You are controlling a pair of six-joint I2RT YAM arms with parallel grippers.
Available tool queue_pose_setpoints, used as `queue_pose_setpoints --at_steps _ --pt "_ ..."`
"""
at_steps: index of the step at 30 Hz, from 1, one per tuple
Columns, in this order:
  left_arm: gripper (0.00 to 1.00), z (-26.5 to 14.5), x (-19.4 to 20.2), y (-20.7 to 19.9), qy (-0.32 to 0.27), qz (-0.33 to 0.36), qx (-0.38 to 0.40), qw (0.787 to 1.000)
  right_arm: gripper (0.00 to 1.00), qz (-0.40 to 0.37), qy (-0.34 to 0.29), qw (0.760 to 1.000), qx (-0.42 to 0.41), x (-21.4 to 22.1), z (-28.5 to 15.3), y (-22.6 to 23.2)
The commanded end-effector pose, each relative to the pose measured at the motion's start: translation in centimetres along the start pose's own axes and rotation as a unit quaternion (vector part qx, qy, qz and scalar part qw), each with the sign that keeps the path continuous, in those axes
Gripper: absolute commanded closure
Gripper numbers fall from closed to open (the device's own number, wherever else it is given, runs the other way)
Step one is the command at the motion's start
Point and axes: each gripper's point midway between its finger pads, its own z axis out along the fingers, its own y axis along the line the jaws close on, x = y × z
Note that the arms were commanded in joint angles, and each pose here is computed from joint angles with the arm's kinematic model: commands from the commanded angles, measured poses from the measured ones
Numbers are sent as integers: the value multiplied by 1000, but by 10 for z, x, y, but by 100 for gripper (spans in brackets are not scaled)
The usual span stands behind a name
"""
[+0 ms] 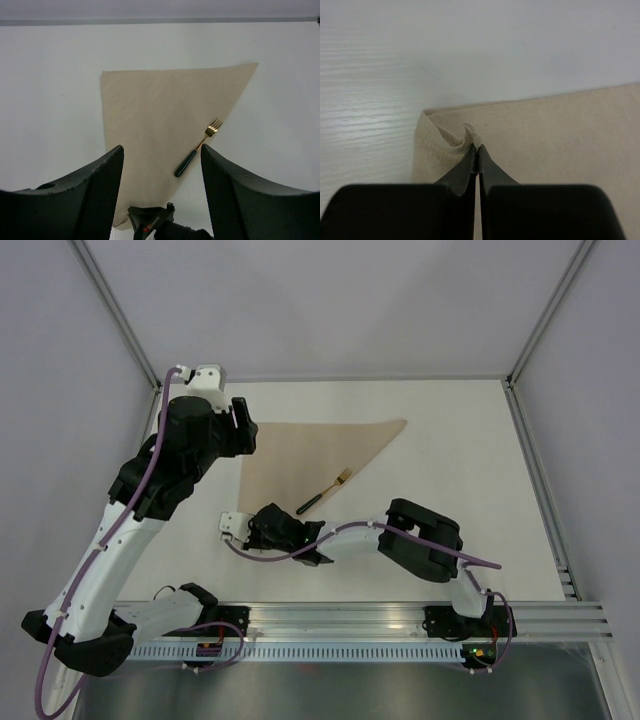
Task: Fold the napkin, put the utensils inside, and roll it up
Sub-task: Fold the napkin
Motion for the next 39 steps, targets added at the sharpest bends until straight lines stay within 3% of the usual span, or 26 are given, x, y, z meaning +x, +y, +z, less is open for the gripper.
queue_pose_setpoints --at_steps 1,16,27,39 --pt "32 2 -13 -6 -21 3 16 1000 98 40 -13 997 65 -23 -20 -63" --pt "32 37 -8 -38 -9 -3 70 998 100 109 94 974 176 66 -87 -165" --pt "32 56 4 -51 3 -14 91 996 100 143 132 958 212 103 -116 -198" --pt "32 88 43 -65 41 -36 109 992 100 171 149 945 237 134 -137 -218"
